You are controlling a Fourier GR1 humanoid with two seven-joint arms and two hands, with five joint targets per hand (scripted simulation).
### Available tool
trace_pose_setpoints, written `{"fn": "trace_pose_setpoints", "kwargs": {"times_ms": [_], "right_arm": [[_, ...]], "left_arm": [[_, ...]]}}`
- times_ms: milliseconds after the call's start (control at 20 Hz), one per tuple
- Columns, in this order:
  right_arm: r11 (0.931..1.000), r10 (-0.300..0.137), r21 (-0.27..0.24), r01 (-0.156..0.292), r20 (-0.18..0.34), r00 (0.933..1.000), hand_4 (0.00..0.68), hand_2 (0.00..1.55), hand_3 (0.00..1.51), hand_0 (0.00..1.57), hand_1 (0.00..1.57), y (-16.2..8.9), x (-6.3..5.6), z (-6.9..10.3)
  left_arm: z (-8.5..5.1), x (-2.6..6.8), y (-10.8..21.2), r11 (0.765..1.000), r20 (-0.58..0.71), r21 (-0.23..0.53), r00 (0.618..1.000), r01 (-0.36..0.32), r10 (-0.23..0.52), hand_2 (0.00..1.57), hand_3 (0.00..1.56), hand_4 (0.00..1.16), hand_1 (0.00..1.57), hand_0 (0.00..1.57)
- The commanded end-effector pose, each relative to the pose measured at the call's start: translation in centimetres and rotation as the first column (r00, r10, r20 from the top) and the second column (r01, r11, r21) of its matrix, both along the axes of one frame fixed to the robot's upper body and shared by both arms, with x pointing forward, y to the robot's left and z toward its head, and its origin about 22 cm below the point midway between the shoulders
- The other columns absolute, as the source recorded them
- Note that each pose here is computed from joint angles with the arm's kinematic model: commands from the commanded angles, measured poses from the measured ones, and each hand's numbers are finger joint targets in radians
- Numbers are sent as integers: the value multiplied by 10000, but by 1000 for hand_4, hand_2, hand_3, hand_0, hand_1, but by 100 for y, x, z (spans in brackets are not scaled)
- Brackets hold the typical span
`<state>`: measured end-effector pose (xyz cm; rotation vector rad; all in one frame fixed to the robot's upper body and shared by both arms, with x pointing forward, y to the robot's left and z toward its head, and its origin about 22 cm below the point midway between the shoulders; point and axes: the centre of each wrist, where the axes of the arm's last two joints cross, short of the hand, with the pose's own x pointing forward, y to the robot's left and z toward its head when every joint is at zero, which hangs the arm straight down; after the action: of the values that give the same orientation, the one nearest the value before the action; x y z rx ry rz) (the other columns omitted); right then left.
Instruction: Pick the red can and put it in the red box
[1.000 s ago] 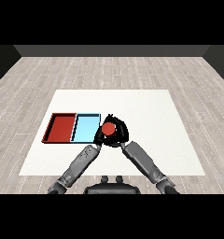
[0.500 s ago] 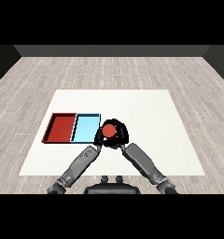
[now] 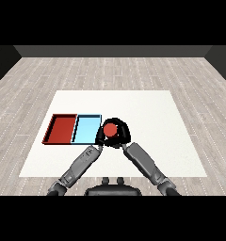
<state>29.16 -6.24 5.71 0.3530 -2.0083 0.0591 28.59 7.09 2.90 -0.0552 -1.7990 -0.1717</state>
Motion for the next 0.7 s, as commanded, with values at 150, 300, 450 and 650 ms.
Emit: {"fn": "trace_pose_setpoints", "kwargs": {"times_ms": [150,300,450,650], "right_arm": [[9936,956,652,-927,-424,9945,471,1408,1370,1402,1402,67,-40,-12],[9957,857,352,-862,132,9962,0,0,0,0,0,50,-57,71],[9956,864,354,-868,131,9962,0,0,0,0,0,37,-61,83],[9974,633,320,-640,227,9977,0,0,0,0,0,-16,-118,162]], "left_arm": [[30,-83,-71,9985,116,-540,9999,132,-125,1546,1469,1025,1571,1571],[27,-2,-128,9983,179,-565,9998,127,-117,1569,1491,1140,1571,1571],[27,-1,-131,9983,182,-570,9998,128,-118,1569,1491,1140,1571,1571],[142,-76,-184,9992,232,-387,9997,23,-14,1571,1494,1148,1571,1571]]}}
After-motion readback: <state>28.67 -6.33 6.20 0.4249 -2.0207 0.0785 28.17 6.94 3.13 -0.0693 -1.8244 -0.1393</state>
